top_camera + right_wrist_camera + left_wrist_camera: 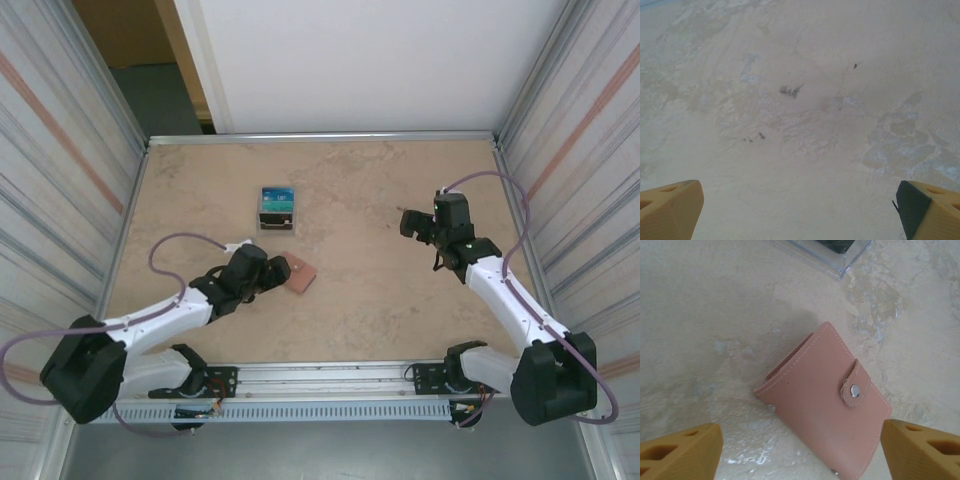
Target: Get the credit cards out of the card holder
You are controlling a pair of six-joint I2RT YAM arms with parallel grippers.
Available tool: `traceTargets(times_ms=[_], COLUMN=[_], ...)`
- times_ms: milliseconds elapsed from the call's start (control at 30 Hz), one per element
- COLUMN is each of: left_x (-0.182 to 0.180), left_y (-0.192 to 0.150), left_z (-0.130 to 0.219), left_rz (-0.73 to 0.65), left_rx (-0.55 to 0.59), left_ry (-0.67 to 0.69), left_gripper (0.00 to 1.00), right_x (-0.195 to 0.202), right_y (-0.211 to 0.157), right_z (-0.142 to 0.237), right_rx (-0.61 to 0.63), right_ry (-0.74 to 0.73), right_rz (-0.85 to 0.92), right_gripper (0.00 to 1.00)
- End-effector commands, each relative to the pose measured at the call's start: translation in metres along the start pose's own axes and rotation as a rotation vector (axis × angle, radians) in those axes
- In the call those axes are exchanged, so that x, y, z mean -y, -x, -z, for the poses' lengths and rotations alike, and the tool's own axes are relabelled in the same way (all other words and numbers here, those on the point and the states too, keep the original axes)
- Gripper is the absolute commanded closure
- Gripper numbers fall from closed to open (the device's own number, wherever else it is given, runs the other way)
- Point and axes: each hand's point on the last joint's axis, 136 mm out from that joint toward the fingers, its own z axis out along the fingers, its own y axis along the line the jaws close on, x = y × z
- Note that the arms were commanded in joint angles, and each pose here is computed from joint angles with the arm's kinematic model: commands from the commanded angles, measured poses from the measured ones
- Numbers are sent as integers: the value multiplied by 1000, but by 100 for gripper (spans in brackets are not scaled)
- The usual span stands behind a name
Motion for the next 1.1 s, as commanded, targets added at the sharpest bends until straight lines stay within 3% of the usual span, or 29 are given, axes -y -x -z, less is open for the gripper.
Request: traceTargets(times_ms=[0,233,433,833,1067], left_x=[21,17,34,63,52], left_y=[6,-9,-16,-14,-17], left_z=[-4,-24,-42,-55,-37], left_rz=[23,24,0,-282,-306], left_rx=[4,-92,-154,-278,-293], left_ry=[-63,-15,-57,-36,34], left_gripper=[24,34,34,33,18], right_x=[-4,0,2,9,9], right_y=[7,6,6,1,0], right_z=[10,13,13,14,16], right_rx=[-3,-10,-14,-31,-31], right_ry=[-10,-36,-52,-85,-82], right_rz=[-28,-47,-54,-51,-58], right_gripper=[1,1,1,1,1])
